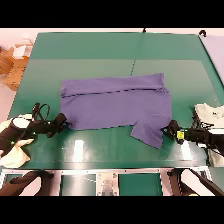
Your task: Fold the shirts.
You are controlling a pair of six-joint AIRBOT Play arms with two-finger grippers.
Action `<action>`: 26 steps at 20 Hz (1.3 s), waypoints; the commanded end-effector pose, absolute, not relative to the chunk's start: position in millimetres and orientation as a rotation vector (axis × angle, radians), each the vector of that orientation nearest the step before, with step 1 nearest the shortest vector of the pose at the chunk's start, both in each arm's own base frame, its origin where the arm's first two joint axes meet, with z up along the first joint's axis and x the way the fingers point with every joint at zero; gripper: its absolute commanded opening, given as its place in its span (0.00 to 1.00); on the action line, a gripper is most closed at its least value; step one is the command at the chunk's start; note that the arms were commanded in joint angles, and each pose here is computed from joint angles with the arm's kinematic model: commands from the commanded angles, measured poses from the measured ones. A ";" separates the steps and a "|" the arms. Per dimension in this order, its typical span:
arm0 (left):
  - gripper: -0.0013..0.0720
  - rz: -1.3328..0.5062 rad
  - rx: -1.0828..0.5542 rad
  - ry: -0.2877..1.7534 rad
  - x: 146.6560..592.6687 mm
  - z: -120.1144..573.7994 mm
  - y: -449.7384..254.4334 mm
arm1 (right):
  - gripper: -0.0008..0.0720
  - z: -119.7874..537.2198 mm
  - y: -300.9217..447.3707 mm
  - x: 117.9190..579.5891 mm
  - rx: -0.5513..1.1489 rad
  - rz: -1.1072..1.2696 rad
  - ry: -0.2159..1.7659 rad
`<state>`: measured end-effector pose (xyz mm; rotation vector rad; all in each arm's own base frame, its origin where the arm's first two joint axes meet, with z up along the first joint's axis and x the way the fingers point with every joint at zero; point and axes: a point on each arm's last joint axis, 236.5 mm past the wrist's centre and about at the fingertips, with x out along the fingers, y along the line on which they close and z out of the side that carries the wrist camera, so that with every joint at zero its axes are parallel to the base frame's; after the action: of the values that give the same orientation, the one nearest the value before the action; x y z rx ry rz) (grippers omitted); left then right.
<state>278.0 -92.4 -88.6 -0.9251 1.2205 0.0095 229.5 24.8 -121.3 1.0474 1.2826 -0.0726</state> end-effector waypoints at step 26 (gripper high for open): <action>0.04 -0.005 -0.348 1.440 288.9 -13.0 -28.8 | 0.03 0.3 -16.9 257.9 0.788 -0.138 1.215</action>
<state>253.9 -24.7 -39.3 -0.3341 1.5080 0.0302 226.4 -18.9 -16.5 0.7874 1.2401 -0.1955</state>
